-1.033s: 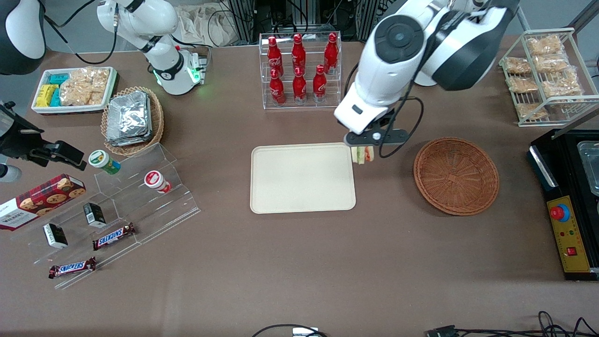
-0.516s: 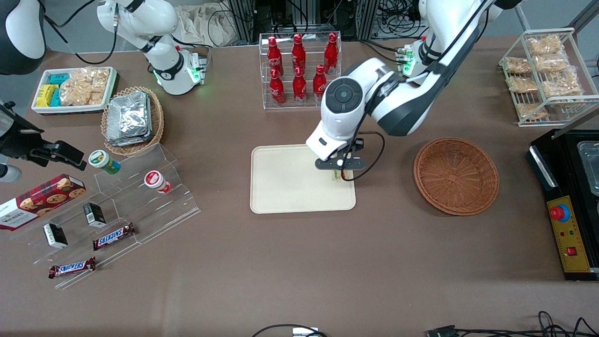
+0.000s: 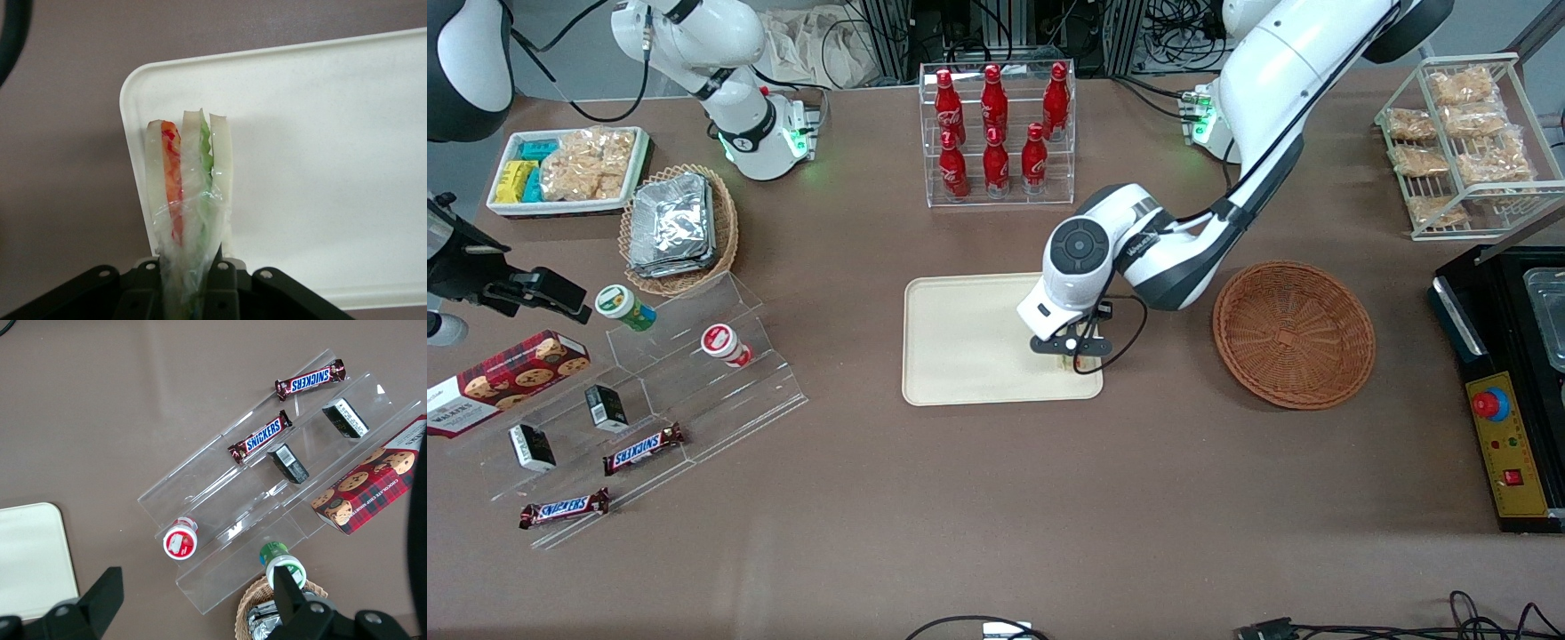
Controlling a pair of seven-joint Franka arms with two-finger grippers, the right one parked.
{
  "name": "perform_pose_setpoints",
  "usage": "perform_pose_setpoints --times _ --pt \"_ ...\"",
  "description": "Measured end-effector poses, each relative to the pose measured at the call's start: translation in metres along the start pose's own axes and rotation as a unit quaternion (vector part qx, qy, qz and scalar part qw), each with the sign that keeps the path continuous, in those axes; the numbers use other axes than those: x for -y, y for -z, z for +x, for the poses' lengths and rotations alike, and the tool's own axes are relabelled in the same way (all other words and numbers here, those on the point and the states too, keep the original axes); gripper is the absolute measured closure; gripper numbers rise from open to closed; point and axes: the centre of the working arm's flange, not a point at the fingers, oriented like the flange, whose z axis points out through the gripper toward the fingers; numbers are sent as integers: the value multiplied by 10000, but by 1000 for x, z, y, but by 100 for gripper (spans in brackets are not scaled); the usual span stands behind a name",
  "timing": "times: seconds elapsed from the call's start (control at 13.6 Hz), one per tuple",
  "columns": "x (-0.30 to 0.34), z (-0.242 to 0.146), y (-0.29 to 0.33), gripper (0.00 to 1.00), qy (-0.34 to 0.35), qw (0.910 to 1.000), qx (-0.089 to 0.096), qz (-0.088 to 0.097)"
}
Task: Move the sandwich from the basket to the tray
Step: 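Lower the held sandwich onto the cream tray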
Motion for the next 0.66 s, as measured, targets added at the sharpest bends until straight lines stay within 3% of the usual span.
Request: perform_pose_setpoints --times 0.52,0.66 --pt "2 1 -36 78 63 9999 63 -75" --pt "2 -4 -46 73 52 9999 86 -95"
